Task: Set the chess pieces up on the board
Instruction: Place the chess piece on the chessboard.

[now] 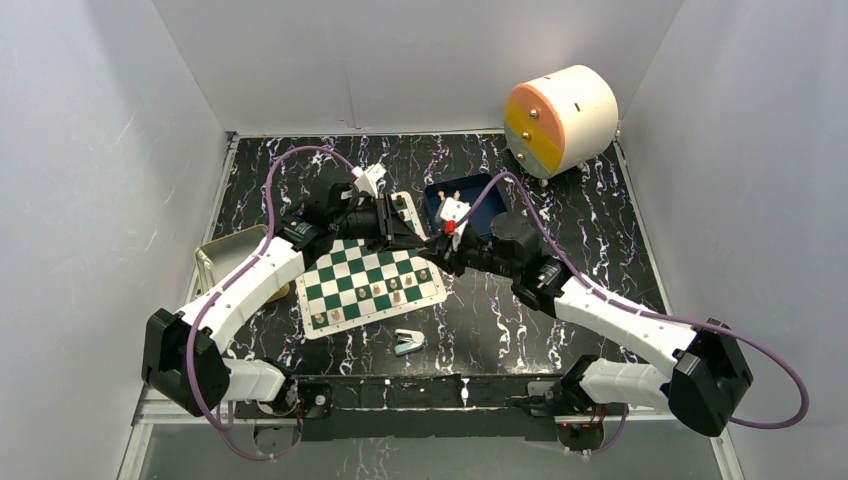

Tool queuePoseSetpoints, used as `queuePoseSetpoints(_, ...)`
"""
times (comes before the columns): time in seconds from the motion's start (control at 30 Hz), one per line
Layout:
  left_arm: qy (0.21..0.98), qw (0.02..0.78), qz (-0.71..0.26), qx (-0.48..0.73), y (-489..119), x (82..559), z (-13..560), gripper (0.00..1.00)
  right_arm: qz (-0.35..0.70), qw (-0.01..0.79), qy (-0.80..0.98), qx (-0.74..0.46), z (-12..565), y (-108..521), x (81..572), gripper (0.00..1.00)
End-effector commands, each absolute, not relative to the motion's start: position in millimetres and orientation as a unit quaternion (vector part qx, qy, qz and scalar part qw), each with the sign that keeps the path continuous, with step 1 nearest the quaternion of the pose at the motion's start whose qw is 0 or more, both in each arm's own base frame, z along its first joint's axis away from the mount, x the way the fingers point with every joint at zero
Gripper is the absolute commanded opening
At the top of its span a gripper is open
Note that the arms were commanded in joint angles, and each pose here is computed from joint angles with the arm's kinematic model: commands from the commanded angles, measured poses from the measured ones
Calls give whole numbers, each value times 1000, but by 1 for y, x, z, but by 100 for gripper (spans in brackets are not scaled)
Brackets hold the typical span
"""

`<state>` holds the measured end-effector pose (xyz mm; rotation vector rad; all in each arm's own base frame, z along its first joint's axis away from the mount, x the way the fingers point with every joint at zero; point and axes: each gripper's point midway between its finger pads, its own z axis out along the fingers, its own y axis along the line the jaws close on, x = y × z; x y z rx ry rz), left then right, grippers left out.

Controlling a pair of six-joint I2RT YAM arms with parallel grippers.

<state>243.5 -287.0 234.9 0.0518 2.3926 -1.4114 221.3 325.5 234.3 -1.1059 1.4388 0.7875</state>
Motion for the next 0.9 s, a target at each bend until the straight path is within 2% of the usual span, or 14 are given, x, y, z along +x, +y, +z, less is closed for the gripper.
queuePoseSetpoints(0.0,835,220,-501,48,-286,244,256,5,338,563,607,-447,246,322,220,31)
queuePoseSetpoints(0.13,853,235,-461,66,-279,251,240,3,351,553,634,-410,252,318,219,52)
queuePoseSetpoints(0.27,868,266,-412,74,-267,261,228,2,376,544,651,-372,266,314,213,79)
queuePoseSetpoints(0.4,877,302,-361,96,-260,267,219,1,381,548,675,-313,273,301,215,98)
queuePoseSetpoints(0.63,871,369,-287,152,-259,268,210,2,297,557,751,-196,261,259,241,99)
queuePoseSetpoints(0.87,850,420,-258,187,-262,263,194,3,262,518,794,-182,241,239,271,99)
